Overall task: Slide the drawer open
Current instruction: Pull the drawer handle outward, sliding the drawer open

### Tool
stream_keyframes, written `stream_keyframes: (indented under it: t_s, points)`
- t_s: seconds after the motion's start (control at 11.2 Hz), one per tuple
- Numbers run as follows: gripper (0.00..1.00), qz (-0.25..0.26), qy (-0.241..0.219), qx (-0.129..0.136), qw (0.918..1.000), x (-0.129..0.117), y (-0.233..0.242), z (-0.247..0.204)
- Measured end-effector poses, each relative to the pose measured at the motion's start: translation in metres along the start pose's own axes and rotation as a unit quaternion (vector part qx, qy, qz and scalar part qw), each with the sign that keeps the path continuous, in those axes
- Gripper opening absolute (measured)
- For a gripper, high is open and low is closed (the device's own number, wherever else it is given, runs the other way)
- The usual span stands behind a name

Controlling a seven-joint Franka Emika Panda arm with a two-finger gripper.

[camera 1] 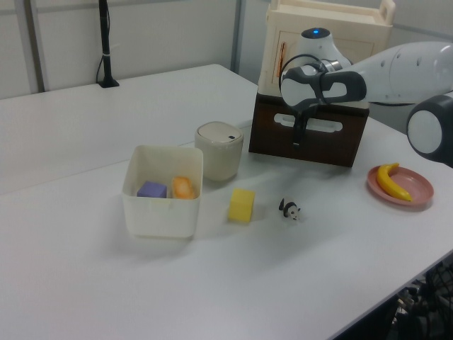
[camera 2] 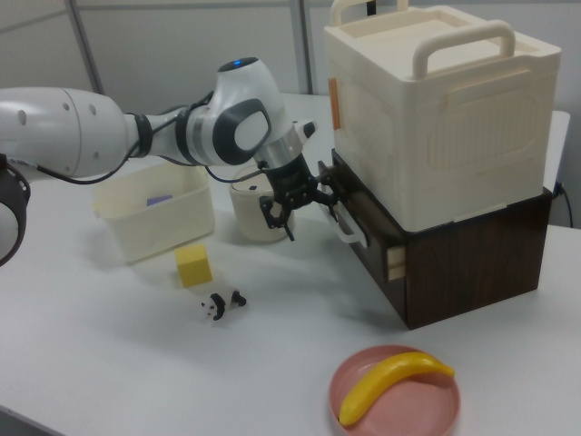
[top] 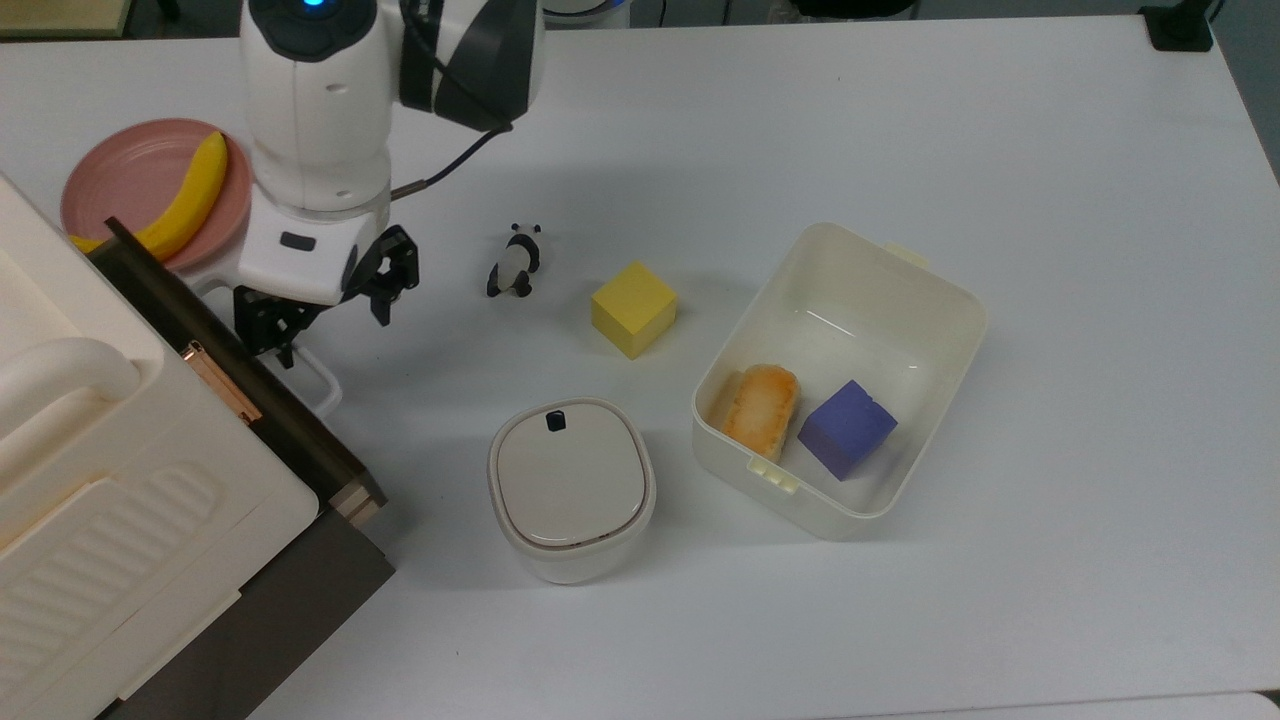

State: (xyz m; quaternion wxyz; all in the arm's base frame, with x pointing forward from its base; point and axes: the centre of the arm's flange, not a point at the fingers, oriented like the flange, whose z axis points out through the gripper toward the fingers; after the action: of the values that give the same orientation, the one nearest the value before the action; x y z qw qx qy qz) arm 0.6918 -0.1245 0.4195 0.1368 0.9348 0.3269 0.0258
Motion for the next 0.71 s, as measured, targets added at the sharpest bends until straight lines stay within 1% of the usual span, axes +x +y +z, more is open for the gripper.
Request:
stream_keyframes:
  t_s: [0.27,0.45,0.71]
  points:
    - [0.95,-0.012,-0.025,0.028,0.9992,0.004,-0.018,-0.013]
    - [0.95,-0.027,-0.036,0.048,0.9978,0.012,-0.035,-0.021]
    - [0.95,-0.059,-0.059,0.090,0.9925,0.028,-0.074,-0.039]
